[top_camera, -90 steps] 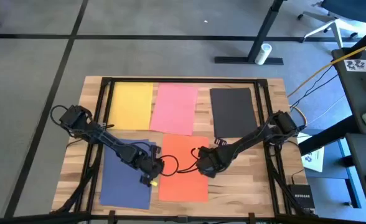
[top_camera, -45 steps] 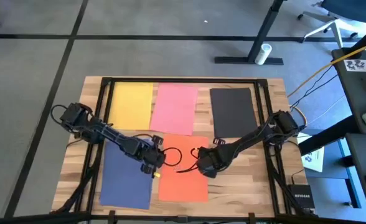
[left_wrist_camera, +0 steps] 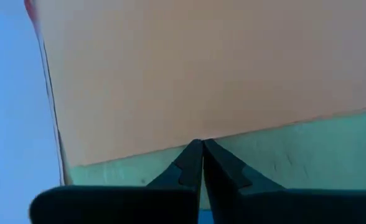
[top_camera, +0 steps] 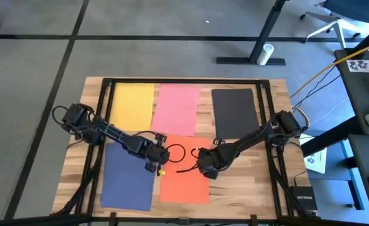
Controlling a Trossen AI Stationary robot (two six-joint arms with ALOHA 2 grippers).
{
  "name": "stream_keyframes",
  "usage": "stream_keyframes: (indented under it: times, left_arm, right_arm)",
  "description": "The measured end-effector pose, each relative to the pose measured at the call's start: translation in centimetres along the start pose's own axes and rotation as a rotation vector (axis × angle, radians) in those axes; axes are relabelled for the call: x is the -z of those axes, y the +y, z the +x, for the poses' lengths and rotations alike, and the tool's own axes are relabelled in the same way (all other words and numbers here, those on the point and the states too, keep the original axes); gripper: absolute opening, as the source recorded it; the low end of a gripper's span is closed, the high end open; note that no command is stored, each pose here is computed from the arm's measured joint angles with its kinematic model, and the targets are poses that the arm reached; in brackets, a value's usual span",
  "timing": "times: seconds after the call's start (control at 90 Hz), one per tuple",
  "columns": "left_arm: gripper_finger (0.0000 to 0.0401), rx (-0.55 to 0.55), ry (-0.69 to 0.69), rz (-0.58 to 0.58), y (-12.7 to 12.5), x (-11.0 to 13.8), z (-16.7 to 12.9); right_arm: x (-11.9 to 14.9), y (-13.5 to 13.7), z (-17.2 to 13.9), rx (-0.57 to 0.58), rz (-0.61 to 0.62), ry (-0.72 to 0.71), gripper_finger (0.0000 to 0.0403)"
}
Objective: Organize paper
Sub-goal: Adjust the stacked orange papers
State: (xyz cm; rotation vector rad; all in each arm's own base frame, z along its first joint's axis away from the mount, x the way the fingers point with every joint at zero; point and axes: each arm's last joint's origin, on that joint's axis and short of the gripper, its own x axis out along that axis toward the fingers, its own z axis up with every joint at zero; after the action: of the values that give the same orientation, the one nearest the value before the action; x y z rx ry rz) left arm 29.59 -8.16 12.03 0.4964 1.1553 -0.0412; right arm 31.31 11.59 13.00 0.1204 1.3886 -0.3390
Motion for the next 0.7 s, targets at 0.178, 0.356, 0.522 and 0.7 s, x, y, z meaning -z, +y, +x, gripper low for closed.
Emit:
stream_keyframes:
  times: [0.178, 0.356, 0.522, 0.7]
  left_arm:
    - [0.0, 0.005, -0.013, -0.013, -0.6, -0.2, -0.2]
    - [0.0, 0.013, -0.018, -0.041, -0.7, -0.2, -0.3]
    - [0.0, 0.021, -0.021, -0.052, -0.8, -0.2, -0.3]
    - [0.0, 0.024, -0.025, -0.071, -0.8, -0.3, -0.3]
  right_arm:
    - [-0.1, 0.0, -0.3, -0.014, 0.004, -0.006, 0.0]
    - [-0.1, -0.1, -0.8, -0.035, 0.031, -0.012, 0.0]
    - [0.3, -0.5, -2.0, -0.039, 0.039, 0.019, 0.0]
    - [1.2, -1.0, -3.9, -0.024, 0.05, 0.021, 0.0]
